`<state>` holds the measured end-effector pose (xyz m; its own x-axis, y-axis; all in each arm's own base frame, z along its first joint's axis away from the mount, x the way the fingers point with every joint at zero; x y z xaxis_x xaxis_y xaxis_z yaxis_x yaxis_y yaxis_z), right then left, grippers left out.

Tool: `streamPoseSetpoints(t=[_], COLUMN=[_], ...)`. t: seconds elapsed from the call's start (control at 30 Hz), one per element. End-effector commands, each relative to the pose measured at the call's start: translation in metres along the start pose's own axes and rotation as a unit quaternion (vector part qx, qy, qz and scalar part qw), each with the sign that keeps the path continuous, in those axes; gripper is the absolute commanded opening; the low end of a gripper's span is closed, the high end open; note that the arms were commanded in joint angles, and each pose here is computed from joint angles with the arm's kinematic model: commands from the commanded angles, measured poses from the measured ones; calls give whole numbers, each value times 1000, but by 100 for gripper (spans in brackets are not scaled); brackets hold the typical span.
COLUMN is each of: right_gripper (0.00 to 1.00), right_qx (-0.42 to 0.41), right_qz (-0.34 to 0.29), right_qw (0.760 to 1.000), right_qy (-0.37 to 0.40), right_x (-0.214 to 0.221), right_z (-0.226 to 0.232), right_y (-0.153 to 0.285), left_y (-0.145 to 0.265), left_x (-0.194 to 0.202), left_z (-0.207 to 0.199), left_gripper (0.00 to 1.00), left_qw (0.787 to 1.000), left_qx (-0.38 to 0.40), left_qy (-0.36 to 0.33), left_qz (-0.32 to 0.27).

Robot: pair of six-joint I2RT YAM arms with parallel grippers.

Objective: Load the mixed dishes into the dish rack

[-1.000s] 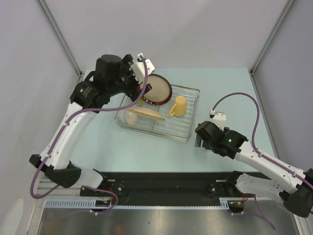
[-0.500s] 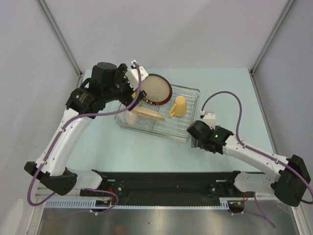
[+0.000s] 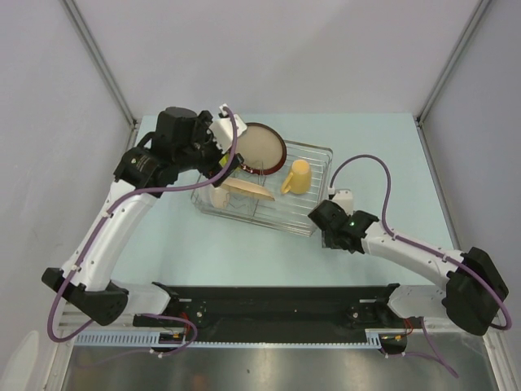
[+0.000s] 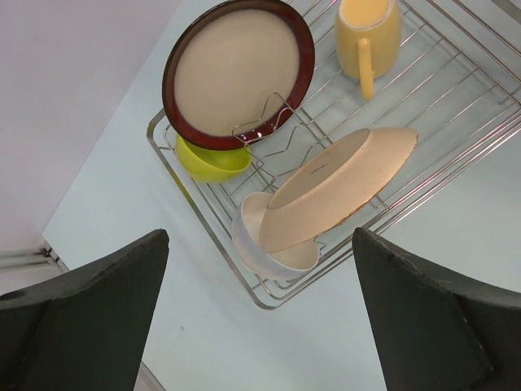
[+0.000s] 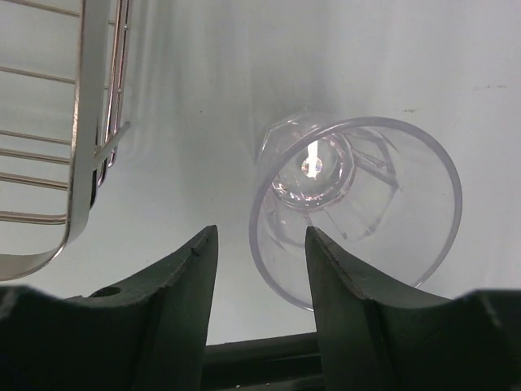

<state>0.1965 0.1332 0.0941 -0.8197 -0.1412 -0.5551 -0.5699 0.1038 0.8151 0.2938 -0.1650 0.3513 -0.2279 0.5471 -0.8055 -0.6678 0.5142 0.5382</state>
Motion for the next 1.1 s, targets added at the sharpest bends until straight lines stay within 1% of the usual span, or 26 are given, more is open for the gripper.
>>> streamPoseSetpoints(t=[0.0,0.03,0.07,0.1,0.2,0.27,0.37,0.4,0.47,0.6,0.63,0.67,0.7,0.73,0.77,0.83,0.87,0.9,0.93,0.97,1.0,1.03,1.07], right_gripper=[49,46,42,32,17,15,2,0,0,0,0,0,0,0,0,0,0,0,0,0,0,0,0], right_qx=[-5,-4,-7,-7,-6,-7,-26,-34,-48,-130,-160,-219,-259,-309,-391,-454,-510,-531,-557,-581,-593,-611,-622], right_qz=[-2,-1,-2,-2,-4,-4,-10,-13,-20,-48,-73,-92,-110,-145,-170,-205,-221,-223,-245,-240,-250,-265,-266], right_qw=[1000,1000,1000,1000,1000,1000,998,998,996,983,975,962,951,931,898,859,825,809,784,769,756,735,726], right_qy=[-17,-18,-20,-21,-27,-30,-50,-57,-78,-123,-132,-132,-129,-129,-113,-116,-102,-120,-121,-115,-117,-125,-125], right_x=[1,2,1,2,3,3,-1,-3,-10,-34,-43,-56,-63,-71,-81,-93,-99,-106,-117,-119,-125,-135,-139], right_z=[1,0,0,-1,-3,-5,-6,-6,-10,-12,-13,-5,0,2,16,17,25,24,26,29,30,30,32], right_y=[-2,-2,-1,-1,1,2,9,12,17,52,68,86,100,124,152,182,206,215,230,238,245,258,262], left_y=[12,12,13,13,14,15,15,14,12,8,7,9,11,13,15,19,21,21,21,26,26,27,32], left_x=[-12,-11,-12,-13,-15,-17,-19,-19,-19,-22,-23,-25,-31,-35,-39,-49,-53,-56,-59,-62,-65,-65,-67], left_z=[4,4,4,4,5,4,2,-1,-5,-20,-27,-30,-35,-45,-49,-56,-64,-67,-70,-79,-84,-87,-94], left_gripper=[100,100,100,100,100,100,100,100,100,100,100,100,100,100,100,100,100,100,100,100,100,100,100], left_qw=[999,999,999,999,999,999,999,999,999,995,993,991,989,983,980,973,966,961,956,945,936,928,914], left_qx=[-9,-8,-8,-7,-8,-7,2,11,22,62,83,93,105,137,150,179,209,224,239,274,293,311,344], left_qy=[5,5,5,5,7,9,14,18,24,54,58,64,72,75,77,87,91,106,113,120,142,153,166], left_qz=[-31,-31,-33,-34,-36,-37,-39,-38,-38,-49,-56,-66,-81,-95,-104,-116,-122,-124,-128,-134,-134,-134,-136])
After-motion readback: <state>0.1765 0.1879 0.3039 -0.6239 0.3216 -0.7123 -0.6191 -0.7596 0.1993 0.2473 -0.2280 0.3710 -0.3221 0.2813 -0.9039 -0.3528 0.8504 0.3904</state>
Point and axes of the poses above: each gripper's point midway between its finger pads, its own y axis back along the fingers, its own z axis along the line the jaws close on, x = y × z, the point moved 2 cm from there along y, back along the fingers, and after that the axes turned 7 degrees about y, right-handed, at the moved point
